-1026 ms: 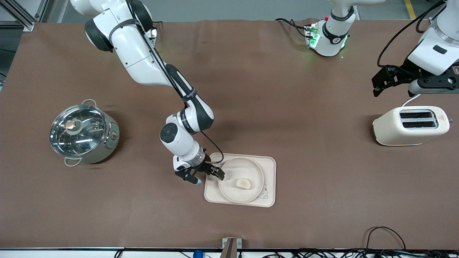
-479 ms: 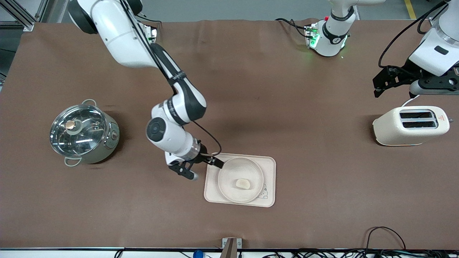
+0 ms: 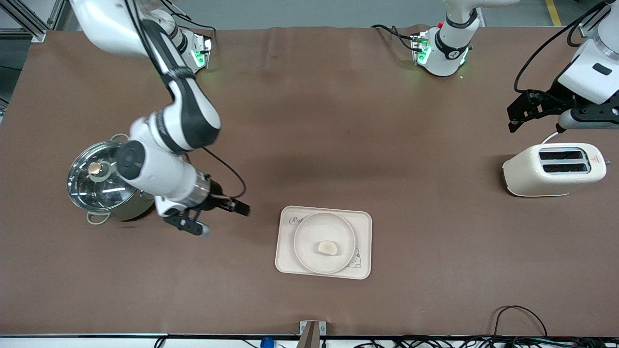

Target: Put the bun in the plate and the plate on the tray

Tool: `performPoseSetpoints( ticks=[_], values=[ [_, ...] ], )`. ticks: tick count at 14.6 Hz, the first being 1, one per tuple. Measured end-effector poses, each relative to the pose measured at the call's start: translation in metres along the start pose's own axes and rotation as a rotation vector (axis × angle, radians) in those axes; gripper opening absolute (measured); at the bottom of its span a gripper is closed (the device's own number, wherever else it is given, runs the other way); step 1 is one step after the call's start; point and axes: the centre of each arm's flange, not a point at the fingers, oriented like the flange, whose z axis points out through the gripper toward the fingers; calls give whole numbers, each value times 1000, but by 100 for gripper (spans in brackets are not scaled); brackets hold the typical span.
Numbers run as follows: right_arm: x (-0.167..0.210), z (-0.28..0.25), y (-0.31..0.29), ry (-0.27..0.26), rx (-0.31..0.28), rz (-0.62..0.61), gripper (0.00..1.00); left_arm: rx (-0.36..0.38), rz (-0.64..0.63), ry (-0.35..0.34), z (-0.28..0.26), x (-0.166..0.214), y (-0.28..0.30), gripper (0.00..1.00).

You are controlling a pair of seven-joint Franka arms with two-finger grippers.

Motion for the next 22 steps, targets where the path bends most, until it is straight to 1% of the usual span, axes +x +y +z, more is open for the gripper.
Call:
performPoseSetpoints(
  ticks=[1,3,5,8,11,12,15,18,22],
  values=[
    [-2,-32,15,-8,-28,-21,100,0,0,0,0,0,0,100],
    [-6,-101,54,-31,-51,-73,100,0,0,1,0,0,0,100],
    [-12,-158,104,-25,-85,-139,100,0,0,1,0,0,0,100],
    [-33,-219,164,-24,-164,-206,100,0,0,1,0,1,0,100],
    [-61,-271,197,-3,-236,-250,100,0,0,1,0,1,0,100],
    [-71,-285,204,1,-250,-244,100,0,0,1,0,1,0,100],
    [-90,-314,219,33,-252,-222,100,0,-1,1,0,1,0,100],
    [-90,-319,224,48,-257,-214,100,0,-1,1,0,1,0,100],
    [-93,-317,213,50,-262,-235,100,0,-1,1,0,1,0,100]
  ],
)
